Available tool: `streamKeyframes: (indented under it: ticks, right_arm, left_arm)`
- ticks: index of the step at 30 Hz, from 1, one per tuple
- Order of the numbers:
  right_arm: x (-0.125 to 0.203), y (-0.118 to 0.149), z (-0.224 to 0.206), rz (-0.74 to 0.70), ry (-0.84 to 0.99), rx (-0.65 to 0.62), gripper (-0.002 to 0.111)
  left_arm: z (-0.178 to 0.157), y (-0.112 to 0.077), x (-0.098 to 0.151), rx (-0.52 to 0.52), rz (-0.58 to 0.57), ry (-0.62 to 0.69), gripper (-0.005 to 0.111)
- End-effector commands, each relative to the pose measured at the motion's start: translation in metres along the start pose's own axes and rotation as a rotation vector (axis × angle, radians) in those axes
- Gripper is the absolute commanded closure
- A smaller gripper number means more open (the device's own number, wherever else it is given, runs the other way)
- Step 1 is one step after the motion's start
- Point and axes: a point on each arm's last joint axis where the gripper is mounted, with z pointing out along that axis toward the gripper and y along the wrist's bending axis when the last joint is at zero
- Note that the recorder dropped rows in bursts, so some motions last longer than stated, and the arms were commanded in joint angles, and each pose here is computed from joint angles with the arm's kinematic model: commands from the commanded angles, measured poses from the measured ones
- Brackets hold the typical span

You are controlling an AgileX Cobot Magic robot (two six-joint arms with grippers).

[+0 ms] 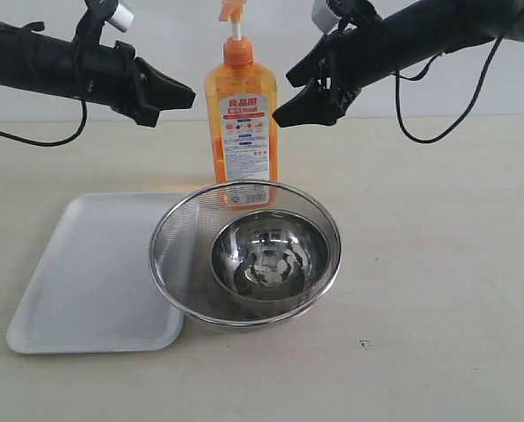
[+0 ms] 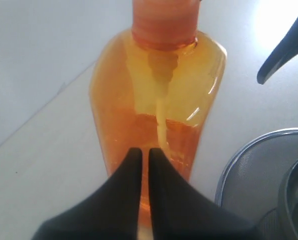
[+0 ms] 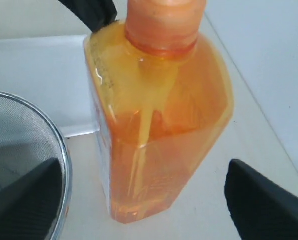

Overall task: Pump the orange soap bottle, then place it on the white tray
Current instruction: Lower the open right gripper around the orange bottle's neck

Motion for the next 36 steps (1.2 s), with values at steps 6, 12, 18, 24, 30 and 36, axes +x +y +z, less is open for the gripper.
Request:
streamKeyframes:
  ticks: [6,12,18,24,30,36]
  right_arm:
    - [-0.008,-0.002,0.006,-0.091,0.007,0.061,0.028]
    - [-0.009,-0.005,0.006,-0.116,-0.003,0.099,0.029]
    - [-0.012,-0.004,0.015,-0.136,-0.010,0.120,0.029]
    - [-0.006,0.002,0.039,-0.163,0.012,0.108,0.029]
    - [-0.001,0.007,0.059,-0.186,0.012,0.097,0.029]
    - [-0.004,0.007,0.063,-0.180,0.007,0.127,0.029]
  left_arm:
    - [0.010,0.010,-0.003,0.012,-0.004,-0.045,0.102]
    - [0.018,0.016,-0.003,0.040,-0.011,-0.074,0.102]
    - [0.019,0.018,-0.003,0.033,-0.008,-0.075,0.102]
    - [0.021,0.019,0.000,0.036,-0.012,-0.071,0.102]
    - [0.024,0.016,-0.001,0.044,-0.007,-0.071,0.102]
    - [0.046,0.002,0.002,0.085,-0.012,-0.067,0.102]
